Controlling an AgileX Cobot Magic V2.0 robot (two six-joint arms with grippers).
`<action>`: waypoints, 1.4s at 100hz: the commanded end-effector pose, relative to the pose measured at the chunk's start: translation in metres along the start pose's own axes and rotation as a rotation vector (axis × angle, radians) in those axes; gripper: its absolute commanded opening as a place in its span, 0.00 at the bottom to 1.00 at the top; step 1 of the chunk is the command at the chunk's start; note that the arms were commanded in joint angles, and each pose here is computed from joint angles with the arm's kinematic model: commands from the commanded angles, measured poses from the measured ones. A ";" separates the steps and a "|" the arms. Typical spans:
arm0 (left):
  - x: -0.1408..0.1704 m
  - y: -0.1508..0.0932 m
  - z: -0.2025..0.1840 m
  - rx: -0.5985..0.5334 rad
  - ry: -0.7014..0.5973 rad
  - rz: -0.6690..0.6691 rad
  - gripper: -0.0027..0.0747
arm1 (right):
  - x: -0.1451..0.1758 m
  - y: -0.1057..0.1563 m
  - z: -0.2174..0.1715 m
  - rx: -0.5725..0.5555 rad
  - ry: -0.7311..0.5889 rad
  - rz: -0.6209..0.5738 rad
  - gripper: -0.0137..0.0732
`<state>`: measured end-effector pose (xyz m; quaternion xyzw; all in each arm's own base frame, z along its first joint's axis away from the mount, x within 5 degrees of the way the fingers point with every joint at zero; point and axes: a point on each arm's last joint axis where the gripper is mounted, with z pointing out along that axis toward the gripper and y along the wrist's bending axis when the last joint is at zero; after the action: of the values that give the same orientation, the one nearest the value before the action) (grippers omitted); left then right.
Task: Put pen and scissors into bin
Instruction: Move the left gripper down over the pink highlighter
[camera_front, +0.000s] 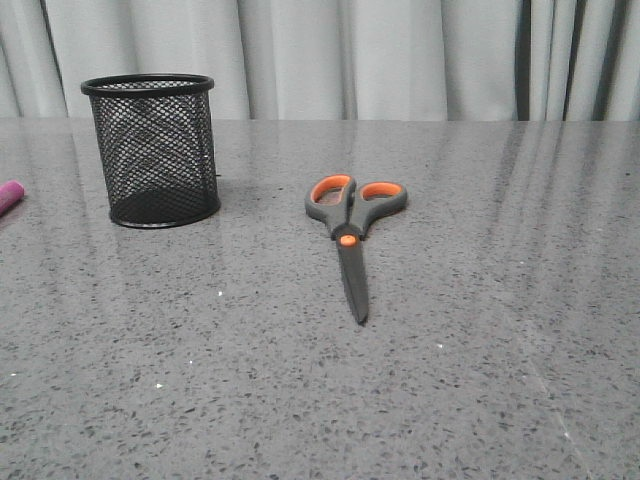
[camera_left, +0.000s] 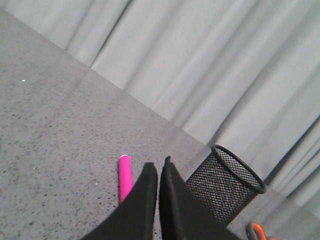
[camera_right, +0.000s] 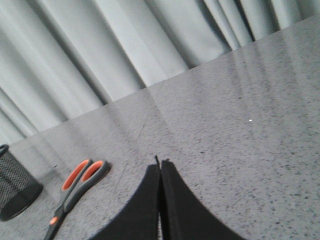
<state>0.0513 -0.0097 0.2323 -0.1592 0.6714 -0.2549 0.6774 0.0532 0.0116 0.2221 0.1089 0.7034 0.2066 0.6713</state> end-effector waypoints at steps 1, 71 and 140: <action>-0.029 -0.020 0.000 0.019 -0.009 0.117 0.01 | -0.025 0.012 0.002 -0.006 -0.008 -0.028 0.08; -0.101 -0.069 0.072 -0.165 0.592 0.360 0.01 | -0.096 0.052 0.090 0.039 0.592 -0.120 0.08; -0.085 -0.067 0.124 -0.065 0.779 0.398 0.53 | -0.096 0.052 0.090 0.037 0.592 -0.127 0.69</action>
<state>0.1569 -0.0303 0.3300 0.0626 0.9186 -0.1286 0.3685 0.1381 0.0314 0.3161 0.0120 0.8953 0.1783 0.4080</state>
